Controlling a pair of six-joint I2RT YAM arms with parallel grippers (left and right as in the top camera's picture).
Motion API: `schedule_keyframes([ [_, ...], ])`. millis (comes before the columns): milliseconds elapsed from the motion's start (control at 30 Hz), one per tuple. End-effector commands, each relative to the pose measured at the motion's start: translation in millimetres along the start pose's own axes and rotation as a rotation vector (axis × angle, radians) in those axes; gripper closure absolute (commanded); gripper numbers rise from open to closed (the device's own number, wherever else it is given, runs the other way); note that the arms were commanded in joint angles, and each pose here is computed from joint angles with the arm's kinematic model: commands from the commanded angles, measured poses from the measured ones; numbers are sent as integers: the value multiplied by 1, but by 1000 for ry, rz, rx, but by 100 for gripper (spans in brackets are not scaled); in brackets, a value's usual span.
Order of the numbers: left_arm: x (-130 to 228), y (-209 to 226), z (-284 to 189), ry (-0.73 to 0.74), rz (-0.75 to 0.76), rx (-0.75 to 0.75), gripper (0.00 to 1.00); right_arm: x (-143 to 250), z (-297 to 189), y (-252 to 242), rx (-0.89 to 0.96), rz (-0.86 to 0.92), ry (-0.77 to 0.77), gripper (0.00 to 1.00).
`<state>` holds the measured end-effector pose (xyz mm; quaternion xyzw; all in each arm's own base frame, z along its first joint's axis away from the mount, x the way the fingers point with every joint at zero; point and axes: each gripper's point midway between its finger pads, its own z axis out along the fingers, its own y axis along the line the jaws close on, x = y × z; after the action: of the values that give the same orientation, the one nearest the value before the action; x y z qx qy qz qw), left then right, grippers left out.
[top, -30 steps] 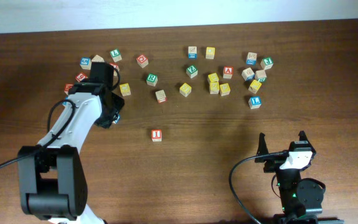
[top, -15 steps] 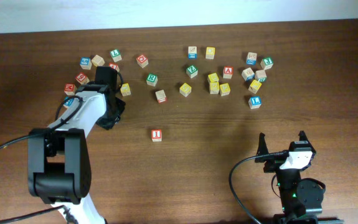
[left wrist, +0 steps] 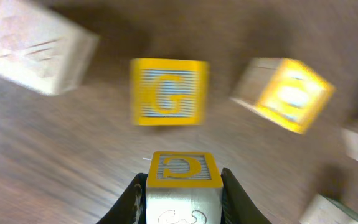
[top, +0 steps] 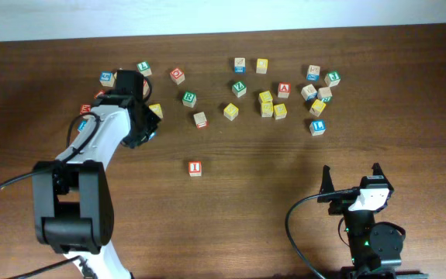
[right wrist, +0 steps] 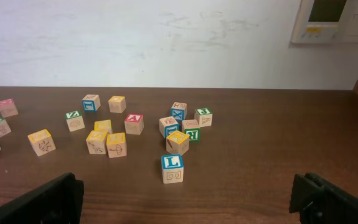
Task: Spell out ICRA
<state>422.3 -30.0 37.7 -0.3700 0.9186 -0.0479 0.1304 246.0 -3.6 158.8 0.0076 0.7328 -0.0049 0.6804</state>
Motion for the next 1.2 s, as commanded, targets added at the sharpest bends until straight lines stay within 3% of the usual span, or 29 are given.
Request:
schedule_keyframes([
  [0,11,-54,-50,41,170,244,82,3,0,-3,15,9,4,2],
  [67,28,-73,-66,81,238,340,80,3,0,-3,15,9,3,2],
  [167,80,-108,-83,176,449,480,80,3,0,-3,15,9,4,2],
  [233,118,-124,-88,185,623,504,79,3,0,-3,15,9,4,2],
  [333,153,-136,-84,73,845,424,79,3,0,-3,15,9,4,2],
  [433,177,-150,-75,-42,938,385,77,3,0,-3,15,9,4,2],
  [667,234,-187,-18,-71,1030,470,77,3,0,-3,15,9,4,2],
  [933,228,-210,19,-176,1007,498,79,3,0,-3,15,9,4,2],
  [1167,206,-230,10,-350,1037,509,75,3,0,-3,15,9,4,2],
])
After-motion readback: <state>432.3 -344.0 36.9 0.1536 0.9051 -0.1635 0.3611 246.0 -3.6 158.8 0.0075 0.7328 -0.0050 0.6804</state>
